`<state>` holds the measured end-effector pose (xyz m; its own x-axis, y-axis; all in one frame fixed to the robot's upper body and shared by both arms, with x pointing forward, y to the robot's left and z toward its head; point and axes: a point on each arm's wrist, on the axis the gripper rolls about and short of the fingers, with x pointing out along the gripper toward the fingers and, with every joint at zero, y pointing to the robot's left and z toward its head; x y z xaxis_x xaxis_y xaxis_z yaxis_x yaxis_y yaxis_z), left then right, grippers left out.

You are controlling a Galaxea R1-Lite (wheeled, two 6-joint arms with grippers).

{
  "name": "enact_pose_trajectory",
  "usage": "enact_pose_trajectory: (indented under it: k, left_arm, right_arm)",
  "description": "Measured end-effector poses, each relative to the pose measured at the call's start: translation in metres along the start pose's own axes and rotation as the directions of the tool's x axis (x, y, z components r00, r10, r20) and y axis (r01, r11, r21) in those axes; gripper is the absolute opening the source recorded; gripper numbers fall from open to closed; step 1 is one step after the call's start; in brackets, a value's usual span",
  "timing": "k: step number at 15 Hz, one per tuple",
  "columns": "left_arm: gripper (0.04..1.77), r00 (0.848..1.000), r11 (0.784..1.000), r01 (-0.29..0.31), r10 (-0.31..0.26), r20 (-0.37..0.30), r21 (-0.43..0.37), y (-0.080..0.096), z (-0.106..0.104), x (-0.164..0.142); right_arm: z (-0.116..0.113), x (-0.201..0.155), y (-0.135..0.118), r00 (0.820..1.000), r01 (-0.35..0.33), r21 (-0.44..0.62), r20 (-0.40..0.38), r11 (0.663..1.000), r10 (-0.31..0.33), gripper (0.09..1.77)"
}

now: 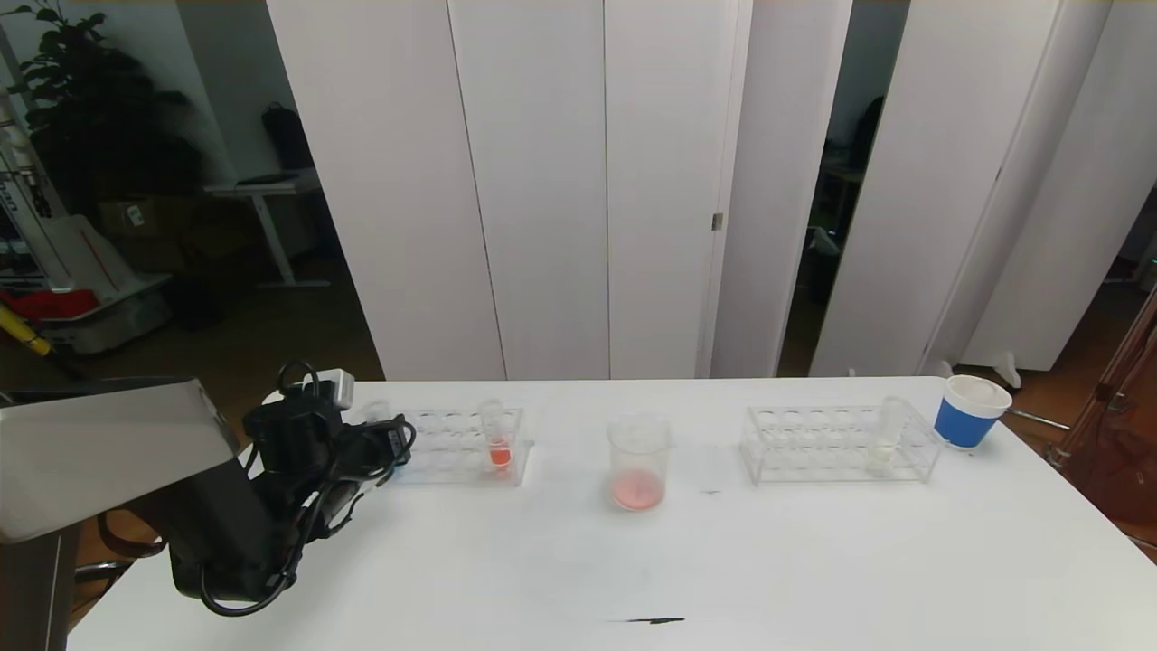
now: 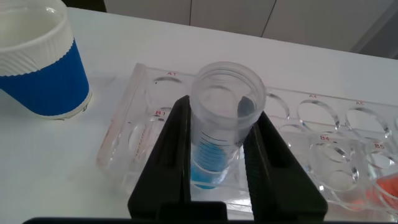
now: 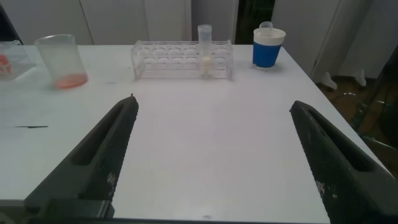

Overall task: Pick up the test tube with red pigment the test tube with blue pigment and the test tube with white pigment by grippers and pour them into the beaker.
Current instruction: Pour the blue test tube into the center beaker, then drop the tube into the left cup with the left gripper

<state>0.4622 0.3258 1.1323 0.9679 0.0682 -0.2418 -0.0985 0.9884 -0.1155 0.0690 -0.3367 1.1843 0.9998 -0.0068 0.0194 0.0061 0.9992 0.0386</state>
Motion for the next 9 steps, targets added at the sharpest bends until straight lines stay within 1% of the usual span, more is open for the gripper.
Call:
enact_pose_trajectory:
  k: [9]
  left_arm:
    - [0.58,1.000,1.000,0.004,-0.004,-0.002,0.002,-0.0009,-0.0002,-0.0002]
  right_arm:
    - [0.0000,0.0000,0.0000,1.000,0.001,0.000,0.000,1.000,-0.001,1.75]
